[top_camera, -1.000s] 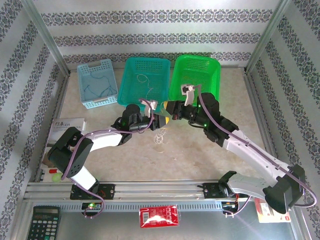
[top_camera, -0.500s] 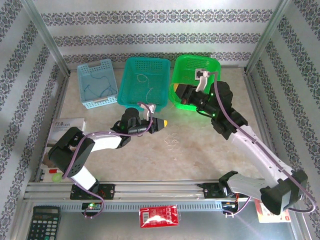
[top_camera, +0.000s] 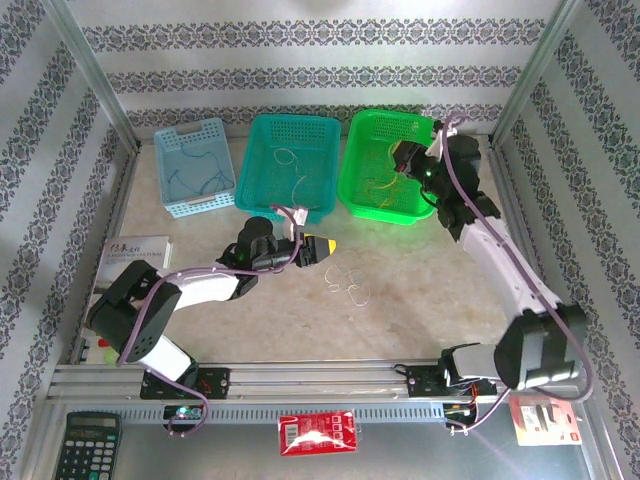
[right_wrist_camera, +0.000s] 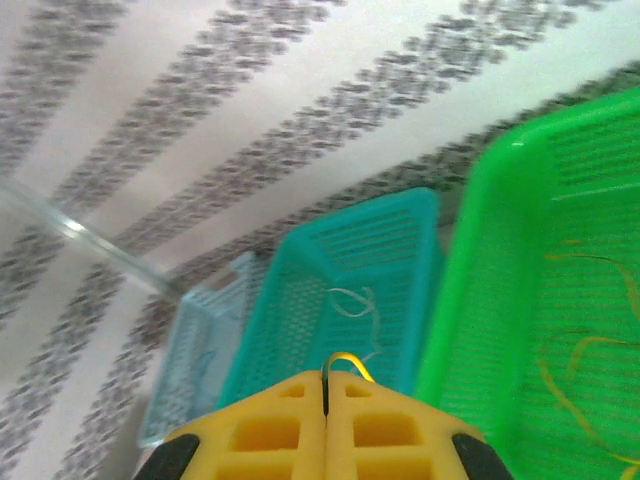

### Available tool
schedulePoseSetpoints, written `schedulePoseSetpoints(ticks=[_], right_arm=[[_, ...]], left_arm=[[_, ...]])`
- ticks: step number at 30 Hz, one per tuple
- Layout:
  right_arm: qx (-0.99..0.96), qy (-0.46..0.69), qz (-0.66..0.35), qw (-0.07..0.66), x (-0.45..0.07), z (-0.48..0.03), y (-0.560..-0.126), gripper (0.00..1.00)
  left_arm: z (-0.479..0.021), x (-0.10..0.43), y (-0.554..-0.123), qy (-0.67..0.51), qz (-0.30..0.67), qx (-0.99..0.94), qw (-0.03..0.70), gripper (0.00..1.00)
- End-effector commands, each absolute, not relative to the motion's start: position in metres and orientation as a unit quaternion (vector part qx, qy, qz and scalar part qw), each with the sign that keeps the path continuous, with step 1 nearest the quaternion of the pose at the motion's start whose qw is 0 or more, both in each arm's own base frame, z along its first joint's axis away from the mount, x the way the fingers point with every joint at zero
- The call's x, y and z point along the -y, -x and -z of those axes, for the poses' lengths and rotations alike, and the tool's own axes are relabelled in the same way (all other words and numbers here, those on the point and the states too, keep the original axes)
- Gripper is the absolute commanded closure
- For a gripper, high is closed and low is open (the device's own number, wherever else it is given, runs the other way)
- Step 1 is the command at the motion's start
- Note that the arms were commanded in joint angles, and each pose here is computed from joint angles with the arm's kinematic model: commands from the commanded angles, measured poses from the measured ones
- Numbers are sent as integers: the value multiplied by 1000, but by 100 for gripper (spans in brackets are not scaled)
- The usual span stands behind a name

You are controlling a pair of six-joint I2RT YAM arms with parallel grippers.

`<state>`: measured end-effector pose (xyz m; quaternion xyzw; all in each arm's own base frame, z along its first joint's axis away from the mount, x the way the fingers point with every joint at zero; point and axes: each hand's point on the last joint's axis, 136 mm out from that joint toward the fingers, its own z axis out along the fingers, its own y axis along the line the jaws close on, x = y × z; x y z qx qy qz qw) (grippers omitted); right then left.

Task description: Untangle the cables

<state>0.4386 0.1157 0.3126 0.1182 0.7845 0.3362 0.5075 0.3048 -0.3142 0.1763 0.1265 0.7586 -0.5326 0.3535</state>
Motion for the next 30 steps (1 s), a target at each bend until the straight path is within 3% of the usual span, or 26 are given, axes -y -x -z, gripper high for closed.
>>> schedulePoseSetpoints(ticks=[1, 5, 7, 8, 10, 13, 20, 30], right_arm=[[-798, -133, -296, 508, -100, -296, -469, 100], [-828, -143, -254, 479, -91, -257, -509, 100], [-838, -145, -243, 467, -88, -244, -527, 89], [-843, -149, -237, 459, -86, -237, -536, 77], [-851, -150, -233, 446, -86, -230, -549, 59], [-853, -143, -235, 444, -88, -235, -560, 50], [-841, -108, -265, 460, -106, -272, -543, 48], [-843, -30, -307, 441, -170, -270, -445, 47]], left_arm=[[-196, 314, -302, -131, 532, -750, 371, 38], [-205, 311, -304, -127, 522, -756, 374, 15], [-207, 309, -305, -124, 516, -760, 375, 5], [-209, 309, -305, -124, 514, -760, 377, 0], [-210, 307, -305, -123, 507, -766, 376, 0], [-211, 302, -305, -124, 493, -773, 380, 0], [-207, 281, -311, -105, 428, -802, 403, 0], [-198, 258, -317, -85, 368, -821, 427, 0]])
